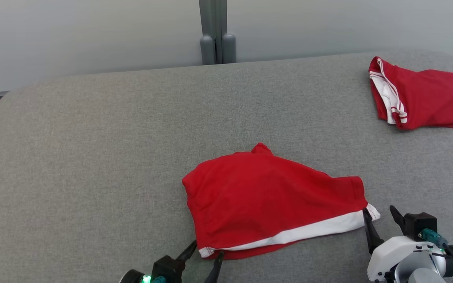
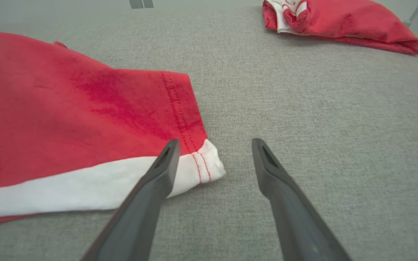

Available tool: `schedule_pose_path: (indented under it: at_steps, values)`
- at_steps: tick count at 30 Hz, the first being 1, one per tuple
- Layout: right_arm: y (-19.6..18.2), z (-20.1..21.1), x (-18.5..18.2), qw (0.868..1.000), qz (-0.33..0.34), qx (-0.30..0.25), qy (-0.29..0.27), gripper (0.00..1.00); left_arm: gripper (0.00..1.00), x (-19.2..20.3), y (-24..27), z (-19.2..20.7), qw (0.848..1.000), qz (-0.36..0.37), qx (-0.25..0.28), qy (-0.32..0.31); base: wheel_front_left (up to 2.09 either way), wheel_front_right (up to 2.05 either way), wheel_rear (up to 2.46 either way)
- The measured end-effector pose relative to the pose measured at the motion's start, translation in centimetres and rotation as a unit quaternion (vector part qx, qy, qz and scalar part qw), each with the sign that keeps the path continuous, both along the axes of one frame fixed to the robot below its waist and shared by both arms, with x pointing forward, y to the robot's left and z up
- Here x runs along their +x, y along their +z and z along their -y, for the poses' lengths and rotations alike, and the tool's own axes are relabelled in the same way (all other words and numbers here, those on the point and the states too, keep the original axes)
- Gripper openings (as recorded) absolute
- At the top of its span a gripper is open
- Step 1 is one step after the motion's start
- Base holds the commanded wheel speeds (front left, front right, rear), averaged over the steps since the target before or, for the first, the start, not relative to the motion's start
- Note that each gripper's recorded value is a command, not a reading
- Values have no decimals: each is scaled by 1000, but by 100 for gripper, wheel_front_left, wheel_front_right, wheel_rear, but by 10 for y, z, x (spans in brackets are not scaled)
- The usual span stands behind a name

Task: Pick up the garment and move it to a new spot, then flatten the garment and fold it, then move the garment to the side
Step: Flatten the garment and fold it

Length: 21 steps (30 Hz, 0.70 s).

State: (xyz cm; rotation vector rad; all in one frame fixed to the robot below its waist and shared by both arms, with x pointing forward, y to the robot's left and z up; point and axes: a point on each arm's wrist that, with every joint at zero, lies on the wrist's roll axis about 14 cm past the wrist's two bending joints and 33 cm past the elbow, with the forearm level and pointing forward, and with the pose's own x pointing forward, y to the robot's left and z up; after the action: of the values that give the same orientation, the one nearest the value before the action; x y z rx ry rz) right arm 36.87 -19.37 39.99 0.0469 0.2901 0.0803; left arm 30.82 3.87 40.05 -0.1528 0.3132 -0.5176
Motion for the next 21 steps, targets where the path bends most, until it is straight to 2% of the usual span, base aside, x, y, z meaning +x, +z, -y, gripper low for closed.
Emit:
schedule_pose_path:
  at_steps: [8, 9, 10, 11, 15, 21]
  values:
    - [-29, -9, 5, 998, -53, 15, -2, 100, 100, 11, 6, 14, 1000, 6, -10, -24, 0, 0, 0]
    - [-31, -11, 6, 998, -57, 21, -2, 70, 75, 11, 7, 15, 1000, 6, -13, -25, 0, 0, 0]
    - [-33, -14, 6, 998, -61, 29, -3, 31, 29, 10, 6, 16, 1000, 4, -15, -26, 0, 0, 0]
    - [-35, -16, 6, 997, -63, 34, -4, 0, 0, 8, 6, 17, 999, 0, -19, -27, 0, 0, 0]
    - [-31, -26, 8, 998, -57, 41, 7, 0, 0, 7, 8, 19, 999, -1, -29, -28, 0, 0, 0]
    - [-6, -32, 9, 998, -10, 67, 11, 0, 0, 10, 28, 13, 998, 23, -51, -13, 0, 0, 0]
